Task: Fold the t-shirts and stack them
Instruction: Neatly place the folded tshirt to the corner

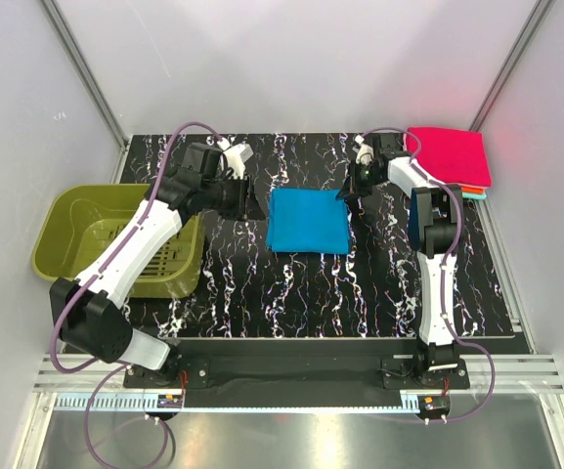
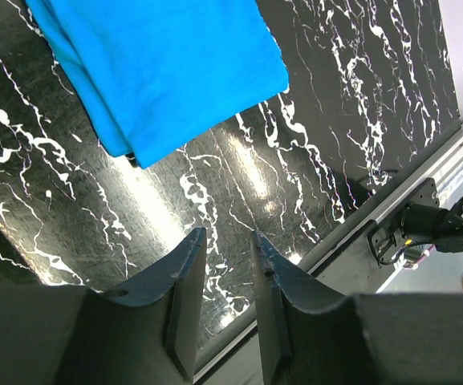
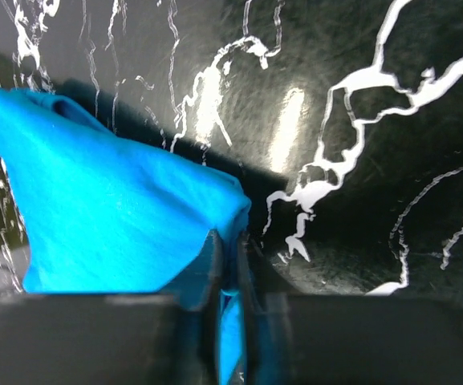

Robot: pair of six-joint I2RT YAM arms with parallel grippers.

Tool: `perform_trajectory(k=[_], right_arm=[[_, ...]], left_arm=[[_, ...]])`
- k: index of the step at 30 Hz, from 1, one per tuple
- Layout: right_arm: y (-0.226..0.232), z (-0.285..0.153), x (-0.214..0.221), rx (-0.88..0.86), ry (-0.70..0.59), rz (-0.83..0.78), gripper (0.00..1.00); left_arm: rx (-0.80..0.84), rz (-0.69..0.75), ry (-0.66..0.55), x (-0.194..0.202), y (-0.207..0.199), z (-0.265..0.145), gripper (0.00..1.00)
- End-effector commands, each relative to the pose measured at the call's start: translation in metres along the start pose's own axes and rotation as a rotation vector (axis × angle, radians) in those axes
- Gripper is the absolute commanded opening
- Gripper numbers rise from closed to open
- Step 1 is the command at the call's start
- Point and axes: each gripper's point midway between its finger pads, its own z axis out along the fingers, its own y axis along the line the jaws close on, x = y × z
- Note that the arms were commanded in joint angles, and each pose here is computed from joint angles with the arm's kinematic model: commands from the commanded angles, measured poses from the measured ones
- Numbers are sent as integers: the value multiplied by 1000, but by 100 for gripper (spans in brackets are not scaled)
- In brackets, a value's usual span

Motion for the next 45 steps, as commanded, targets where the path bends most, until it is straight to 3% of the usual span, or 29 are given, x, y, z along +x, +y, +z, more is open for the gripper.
perform_trajectory(k=[1,5,16,23,45], right_arm=[[10,6,13,-48,52,2,0],[16,-7,4,-35,15,-23,0],[5,-75,-13,260,-134,-43,0],[-12,-103,-29,407,-200,-157,0],[-35,-246,-108,682,-405,-476,0]], left_arm=[[31,25,-42,-9,-7,-6,32],[23,20,-44,-8,-4,-6,32],[21,0,-33,-8,1,-3,32],[29,-1,-33,-7,-1,-3,32],[56,-20,-11,-3,-2,2,32]])
